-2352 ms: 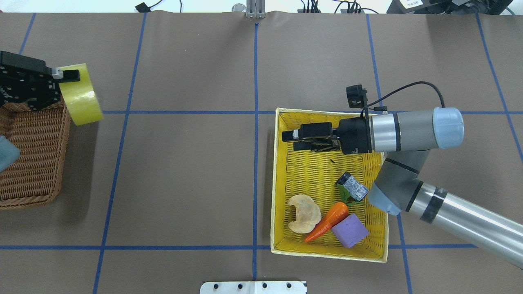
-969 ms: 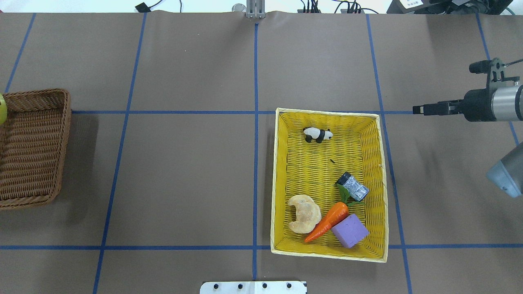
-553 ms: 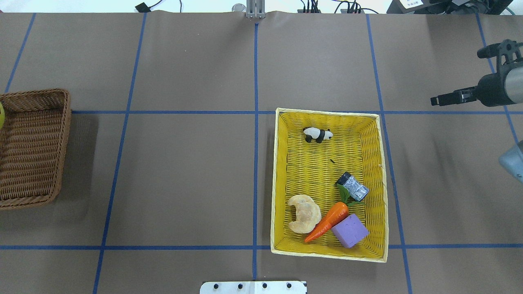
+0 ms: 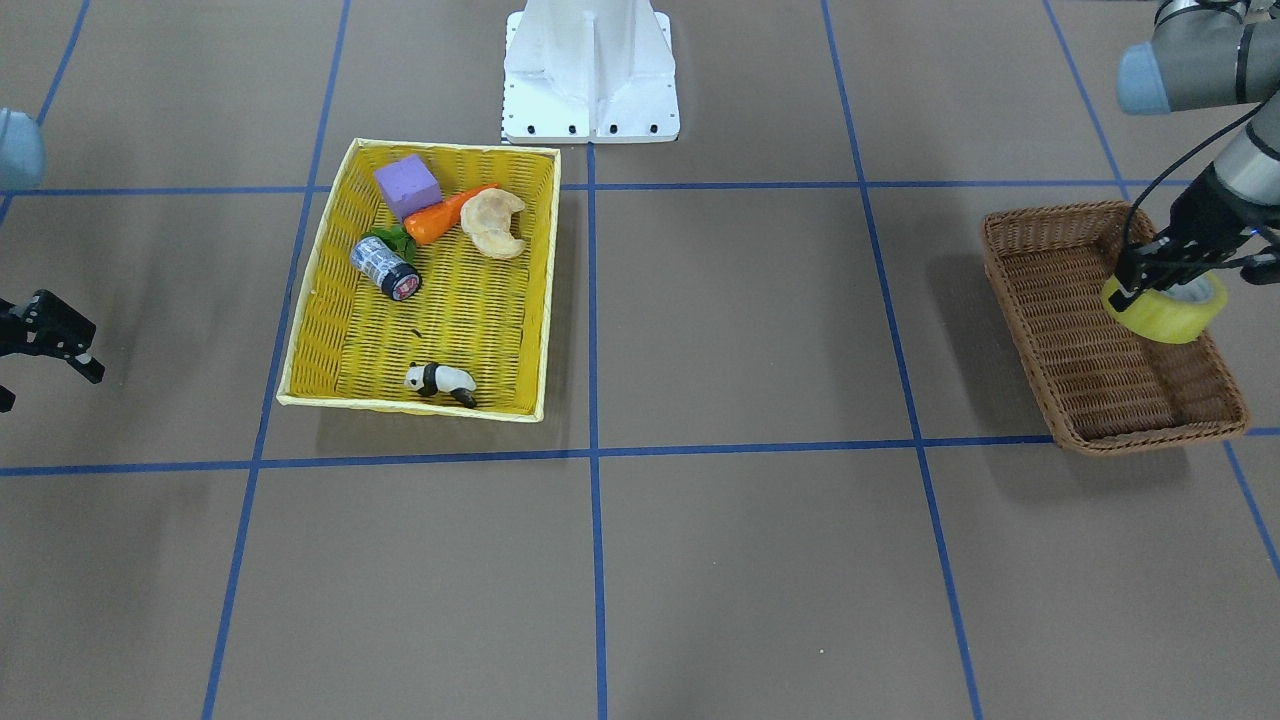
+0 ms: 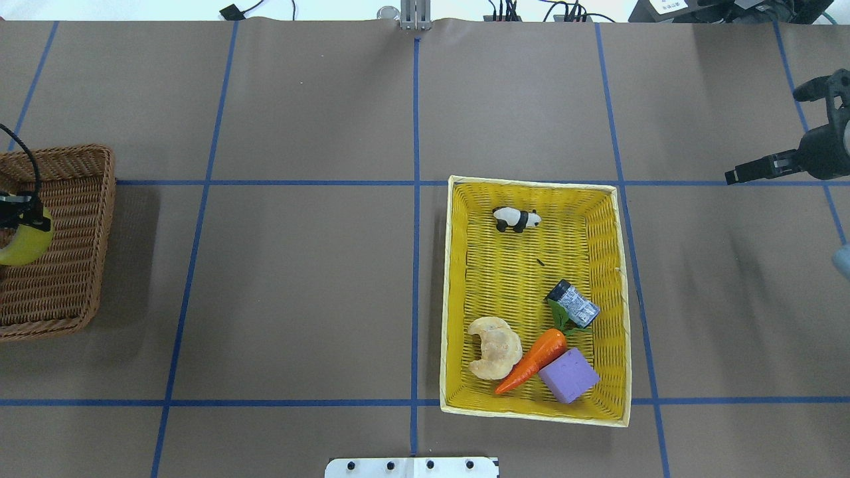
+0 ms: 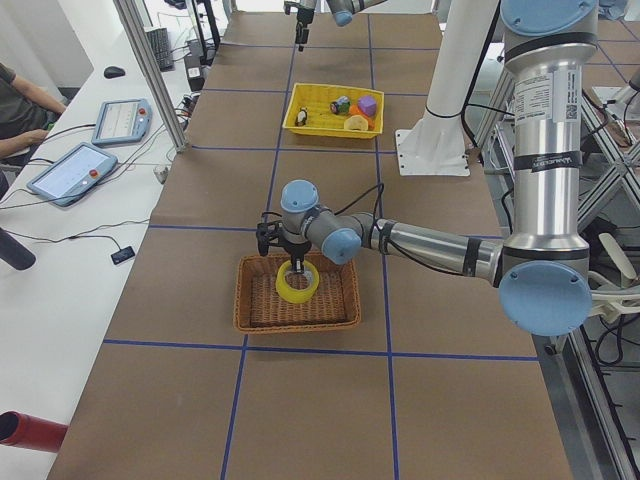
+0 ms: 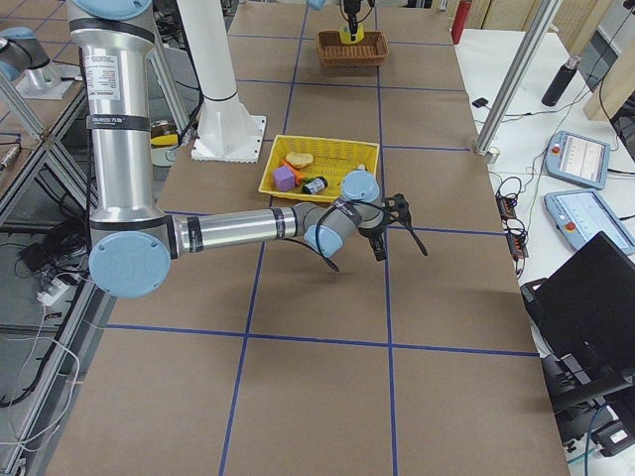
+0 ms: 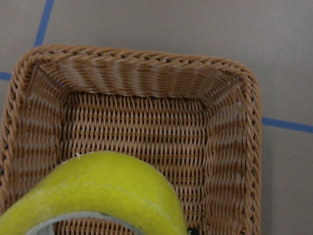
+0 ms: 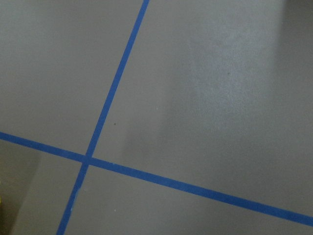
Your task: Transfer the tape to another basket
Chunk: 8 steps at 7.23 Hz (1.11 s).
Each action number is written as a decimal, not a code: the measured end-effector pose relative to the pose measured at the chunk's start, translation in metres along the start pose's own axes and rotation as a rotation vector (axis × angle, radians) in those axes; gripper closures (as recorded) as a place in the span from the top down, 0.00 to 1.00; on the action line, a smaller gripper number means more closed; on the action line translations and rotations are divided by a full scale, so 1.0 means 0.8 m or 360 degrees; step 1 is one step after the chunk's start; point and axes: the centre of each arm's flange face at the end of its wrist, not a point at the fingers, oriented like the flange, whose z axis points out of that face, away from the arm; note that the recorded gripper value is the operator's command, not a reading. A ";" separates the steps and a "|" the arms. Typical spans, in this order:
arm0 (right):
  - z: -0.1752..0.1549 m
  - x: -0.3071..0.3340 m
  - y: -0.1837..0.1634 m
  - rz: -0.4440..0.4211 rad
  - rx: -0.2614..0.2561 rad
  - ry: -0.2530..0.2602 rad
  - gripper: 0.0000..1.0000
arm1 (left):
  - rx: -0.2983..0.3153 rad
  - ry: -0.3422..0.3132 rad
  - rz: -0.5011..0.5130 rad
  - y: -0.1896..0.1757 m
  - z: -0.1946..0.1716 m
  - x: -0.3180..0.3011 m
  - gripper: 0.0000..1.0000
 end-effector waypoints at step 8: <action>0.004 -0.001 0.000 0.0024 -0.0015 -0.0001 0.99 | -0.0172 -0.0076 -0.0007 -0.009 0.071 0.005 0.78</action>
